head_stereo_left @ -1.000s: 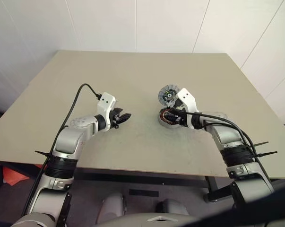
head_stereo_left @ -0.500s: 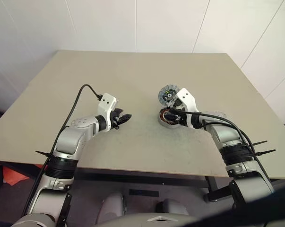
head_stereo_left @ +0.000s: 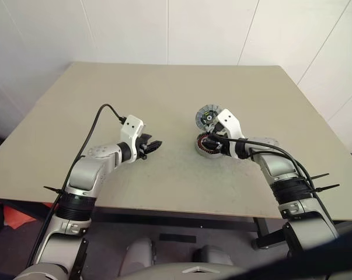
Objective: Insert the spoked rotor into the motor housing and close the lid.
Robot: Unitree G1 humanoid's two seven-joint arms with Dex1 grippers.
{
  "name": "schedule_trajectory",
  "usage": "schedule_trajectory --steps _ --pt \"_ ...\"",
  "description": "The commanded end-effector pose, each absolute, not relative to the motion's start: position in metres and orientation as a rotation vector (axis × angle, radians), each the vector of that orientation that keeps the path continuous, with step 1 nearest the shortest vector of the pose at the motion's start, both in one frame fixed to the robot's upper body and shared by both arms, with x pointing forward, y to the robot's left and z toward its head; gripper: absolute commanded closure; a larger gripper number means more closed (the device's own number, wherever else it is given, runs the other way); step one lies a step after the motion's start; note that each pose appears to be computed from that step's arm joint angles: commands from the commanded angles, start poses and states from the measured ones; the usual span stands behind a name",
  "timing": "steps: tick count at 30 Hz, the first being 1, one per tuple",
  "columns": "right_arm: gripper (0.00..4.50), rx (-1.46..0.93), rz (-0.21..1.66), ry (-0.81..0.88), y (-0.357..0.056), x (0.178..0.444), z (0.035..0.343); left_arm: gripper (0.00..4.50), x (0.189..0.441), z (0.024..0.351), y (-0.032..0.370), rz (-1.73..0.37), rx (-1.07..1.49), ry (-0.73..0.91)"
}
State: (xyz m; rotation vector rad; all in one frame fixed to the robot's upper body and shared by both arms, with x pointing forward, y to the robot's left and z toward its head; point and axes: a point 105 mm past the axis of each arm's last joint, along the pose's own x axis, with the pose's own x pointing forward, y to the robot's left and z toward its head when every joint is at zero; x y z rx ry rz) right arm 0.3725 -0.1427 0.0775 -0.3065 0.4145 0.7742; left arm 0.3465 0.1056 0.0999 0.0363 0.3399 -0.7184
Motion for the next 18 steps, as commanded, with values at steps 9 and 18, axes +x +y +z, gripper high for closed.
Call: schedule_trajectory --steps 9,18 --pt "3.05 -0.332 0.779 0.371 -0.1417 0.3753 0.0888 1.88 0.3489 0.1097 0.1085 -0.712 0.054 0.299" --pt "3.90 -0.374 0.774 0.354 -0.1445 0.3762 0.0903 1.88 0.3506 0.1095 0.1089 -0.713 0.056 0.298"
